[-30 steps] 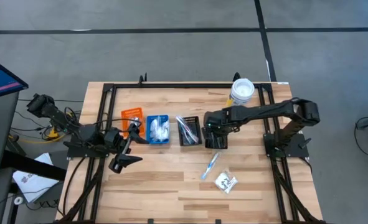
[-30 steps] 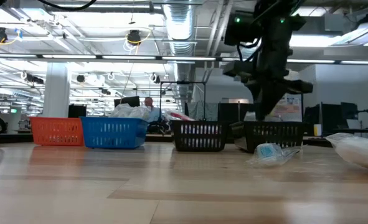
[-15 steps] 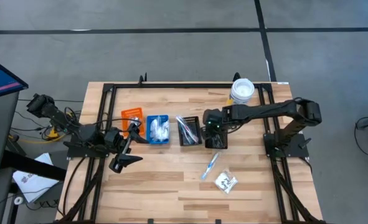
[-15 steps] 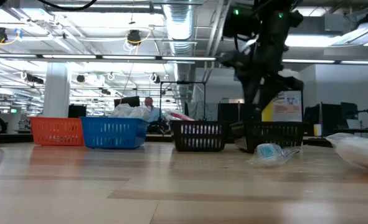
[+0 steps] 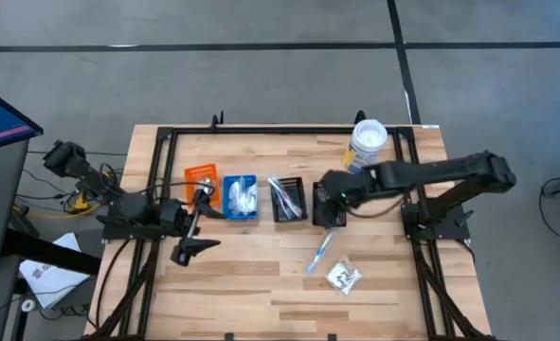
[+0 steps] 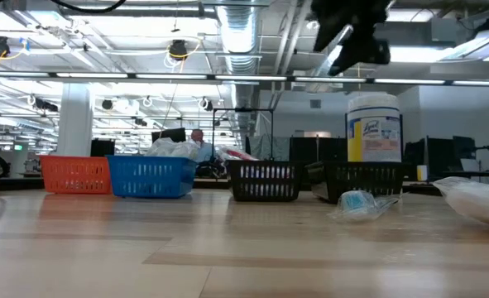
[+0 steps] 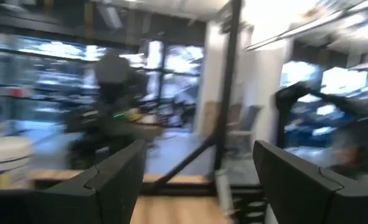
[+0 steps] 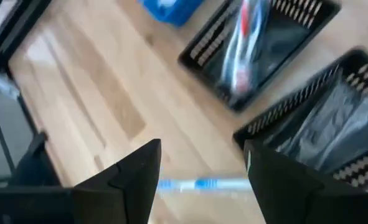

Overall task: Pick & Place Travel size toiletries
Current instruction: Put the blue toothbrush into the left black bin

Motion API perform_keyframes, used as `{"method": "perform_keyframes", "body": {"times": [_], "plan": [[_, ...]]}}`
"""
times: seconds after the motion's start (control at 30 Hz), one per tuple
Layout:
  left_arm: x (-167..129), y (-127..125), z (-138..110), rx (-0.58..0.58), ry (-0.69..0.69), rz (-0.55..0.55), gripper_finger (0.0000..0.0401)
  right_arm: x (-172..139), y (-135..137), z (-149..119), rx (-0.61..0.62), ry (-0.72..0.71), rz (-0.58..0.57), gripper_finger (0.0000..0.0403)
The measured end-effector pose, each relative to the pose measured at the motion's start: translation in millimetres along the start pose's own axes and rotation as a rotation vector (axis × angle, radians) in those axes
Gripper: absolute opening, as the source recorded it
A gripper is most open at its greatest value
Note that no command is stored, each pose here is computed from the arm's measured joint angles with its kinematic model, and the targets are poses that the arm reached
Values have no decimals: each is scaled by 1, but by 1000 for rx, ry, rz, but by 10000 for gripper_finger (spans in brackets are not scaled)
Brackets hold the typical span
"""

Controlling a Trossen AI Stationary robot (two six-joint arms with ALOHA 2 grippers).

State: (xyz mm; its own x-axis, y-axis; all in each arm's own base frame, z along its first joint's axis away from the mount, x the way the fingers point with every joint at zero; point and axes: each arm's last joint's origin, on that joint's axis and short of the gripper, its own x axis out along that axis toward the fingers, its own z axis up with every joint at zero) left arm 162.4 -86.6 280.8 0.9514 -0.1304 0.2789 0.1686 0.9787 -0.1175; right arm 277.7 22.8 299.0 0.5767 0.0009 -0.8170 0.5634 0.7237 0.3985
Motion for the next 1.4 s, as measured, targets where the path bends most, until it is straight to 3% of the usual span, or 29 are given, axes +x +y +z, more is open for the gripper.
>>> {"method": "perform_keyframes", "body": {"times": [0.13,0.3,0.47,0.6,0.7,0.87,1.0,1.4], "plan": [[6,-4,-6,79,50,88,278,-7,19,-28,-60,58,32,223],[14,-12,-8,98,70,74,260,2,41,-64,-138,158,37,223],[12,-18,-5,85,60,47,248,27,56,-98,-522,260,8,222],[9,-22,-2,71,48,25,241,55,70,-120,-750,293,36,222],[8,-24,-2,72,55,16,238,76,75,-127,-907,294,62,222],[8,-24,-2,70,55,14,233,95,65,-127,-1132,454,-44,222],[8,-24,-2,66,55,14,231,99,56,-111,-1152,542,-113,222],[8,-27,-5,63,64,3,231,112,32,-63,-1046,507,-111,222]]}}
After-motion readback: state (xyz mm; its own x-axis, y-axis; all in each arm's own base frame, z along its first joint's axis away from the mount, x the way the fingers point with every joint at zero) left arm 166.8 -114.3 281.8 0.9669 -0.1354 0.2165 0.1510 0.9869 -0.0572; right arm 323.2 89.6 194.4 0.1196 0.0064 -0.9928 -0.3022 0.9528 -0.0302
